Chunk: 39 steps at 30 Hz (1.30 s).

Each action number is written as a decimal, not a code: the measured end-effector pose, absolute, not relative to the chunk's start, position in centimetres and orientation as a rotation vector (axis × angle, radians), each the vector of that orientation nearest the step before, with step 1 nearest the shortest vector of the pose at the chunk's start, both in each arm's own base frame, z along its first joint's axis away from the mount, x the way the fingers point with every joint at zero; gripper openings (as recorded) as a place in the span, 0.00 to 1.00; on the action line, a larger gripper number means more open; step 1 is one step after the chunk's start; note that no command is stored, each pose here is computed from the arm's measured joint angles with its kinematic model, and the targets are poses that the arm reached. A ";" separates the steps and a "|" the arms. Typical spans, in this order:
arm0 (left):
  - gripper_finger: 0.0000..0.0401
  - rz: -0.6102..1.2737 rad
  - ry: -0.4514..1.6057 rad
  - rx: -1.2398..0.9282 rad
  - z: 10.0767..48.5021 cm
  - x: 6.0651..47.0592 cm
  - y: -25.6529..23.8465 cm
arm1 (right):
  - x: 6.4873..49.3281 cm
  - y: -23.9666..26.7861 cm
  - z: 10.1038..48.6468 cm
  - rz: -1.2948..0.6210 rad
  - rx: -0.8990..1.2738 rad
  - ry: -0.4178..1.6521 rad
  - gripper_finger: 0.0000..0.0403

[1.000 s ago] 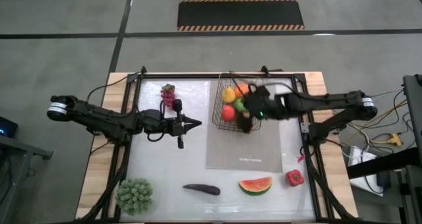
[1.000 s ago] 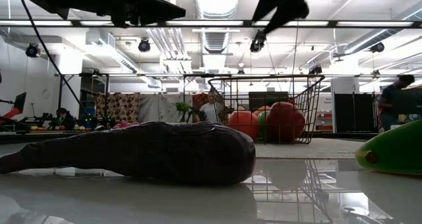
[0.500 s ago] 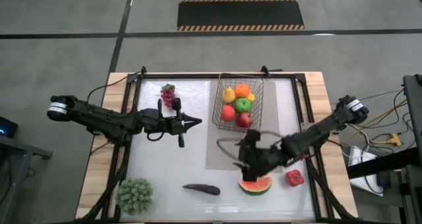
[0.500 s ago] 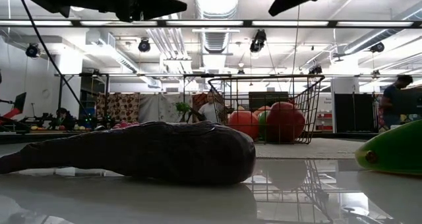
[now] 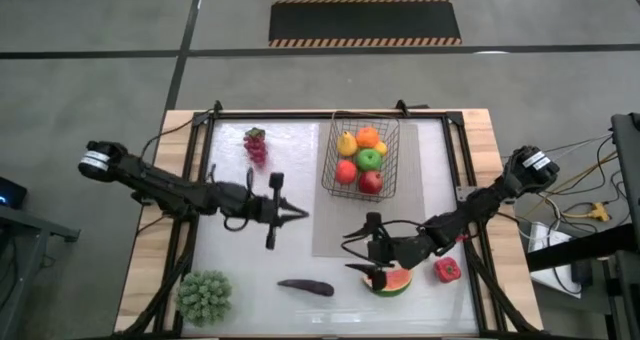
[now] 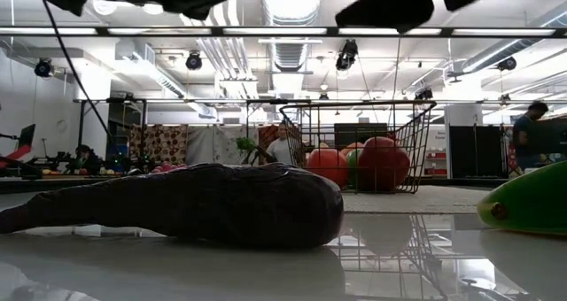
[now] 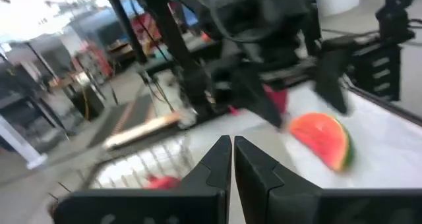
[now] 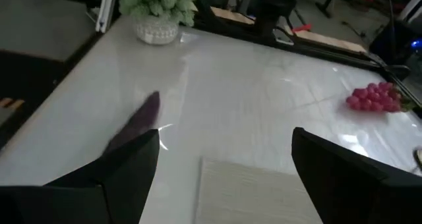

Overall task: Build produce basket
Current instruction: Put the eggplant into the wire basket

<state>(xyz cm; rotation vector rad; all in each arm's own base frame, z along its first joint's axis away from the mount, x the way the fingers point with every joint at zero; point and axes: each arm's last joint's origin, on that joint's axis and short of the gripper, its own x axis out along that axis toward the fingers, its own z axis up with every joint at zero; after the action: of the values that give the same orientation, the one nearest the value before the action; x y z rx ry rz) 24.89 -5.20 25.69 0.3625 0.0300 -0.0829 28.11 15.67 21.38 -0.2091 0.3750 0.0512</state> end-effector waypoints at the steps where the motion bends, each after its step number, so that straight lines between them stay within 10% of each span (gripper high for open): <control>1: 0.00 -0.085 0.048 0.351 25.3 25.0 -5.8 | 27.9 15.6 21.0 0.052 -0.209 0.370 0.81; 24: 0.02 -0.155 0.809 -0.011 20.5 29.7 -18.3 | 26.2 15.1 19.6 0.074 -0.205 0.378 0.81; 39: 0.52 -0.179 0.958 -0.058 16.4 30.9 -19.5 | 26.1 15.3 19.3 0.093 -0.157 0.394 0.81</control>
<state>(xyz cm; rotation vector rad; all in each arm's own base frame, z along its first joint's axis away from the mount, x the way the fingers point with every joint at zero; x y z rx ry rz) 30.85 -19.46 16.35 -0.0579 0.9577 -0.1795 26.13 15.27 19.26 -0.1573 0.3935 0.0935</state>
